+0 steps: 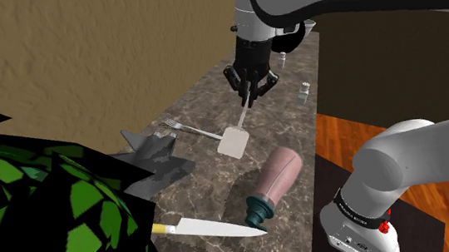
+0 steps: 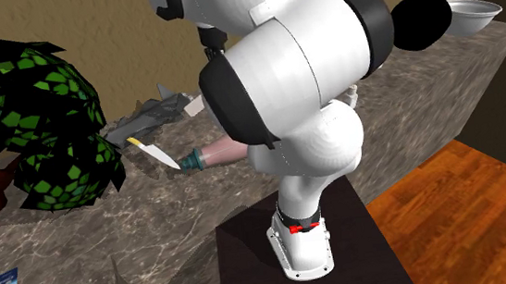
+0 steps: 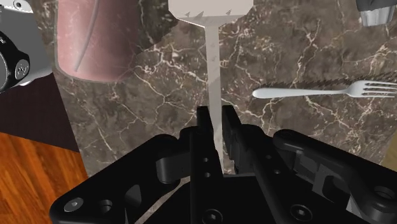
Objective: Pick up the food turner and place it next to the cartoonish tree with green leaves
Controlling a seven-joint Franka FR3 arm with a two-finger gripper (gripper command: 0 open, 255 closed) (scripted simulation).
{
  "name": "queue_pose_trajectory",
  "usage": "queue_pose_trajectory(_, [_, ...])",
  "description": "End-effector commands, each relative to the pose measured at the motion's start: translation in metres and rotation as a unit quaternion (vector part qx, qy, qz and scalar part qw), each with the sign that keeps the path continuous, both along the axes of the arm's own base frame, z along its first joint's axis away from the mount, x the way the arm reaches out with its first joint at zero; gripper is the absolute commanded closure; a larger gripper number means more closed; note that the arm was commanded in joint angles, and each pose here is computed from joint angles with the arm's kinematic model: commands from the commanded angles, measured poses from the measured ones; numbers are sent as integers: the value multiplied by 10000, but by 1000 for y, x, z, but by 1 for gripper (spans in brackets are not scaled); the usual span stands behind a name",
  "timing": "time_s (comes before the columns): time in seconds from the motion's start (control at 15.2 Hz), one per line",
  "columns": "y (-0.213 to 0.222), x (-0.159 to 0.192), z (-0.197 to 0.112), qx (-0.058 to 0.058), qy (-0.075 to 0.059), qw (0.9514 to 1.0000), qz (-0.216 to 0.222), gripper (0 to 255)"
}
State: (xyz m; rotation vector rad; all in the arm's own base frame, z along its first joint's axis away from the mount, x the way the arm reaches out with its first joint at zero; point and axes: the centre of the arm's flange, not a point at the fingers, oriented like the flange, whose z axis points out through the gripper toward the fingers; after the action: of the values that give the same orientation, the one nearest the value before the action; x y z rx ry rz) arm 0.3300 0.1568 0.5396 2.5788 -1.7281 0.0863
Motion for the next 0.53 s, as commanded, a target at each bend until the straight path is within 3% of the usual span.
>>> queue_pose_trajectory(0.0, [0, 0, 10, -1, 2, 10000, 0, 255])
queue_pose_trajectory(0.46, [0, 0, 47, -1, 2, 10000, 0, 255])
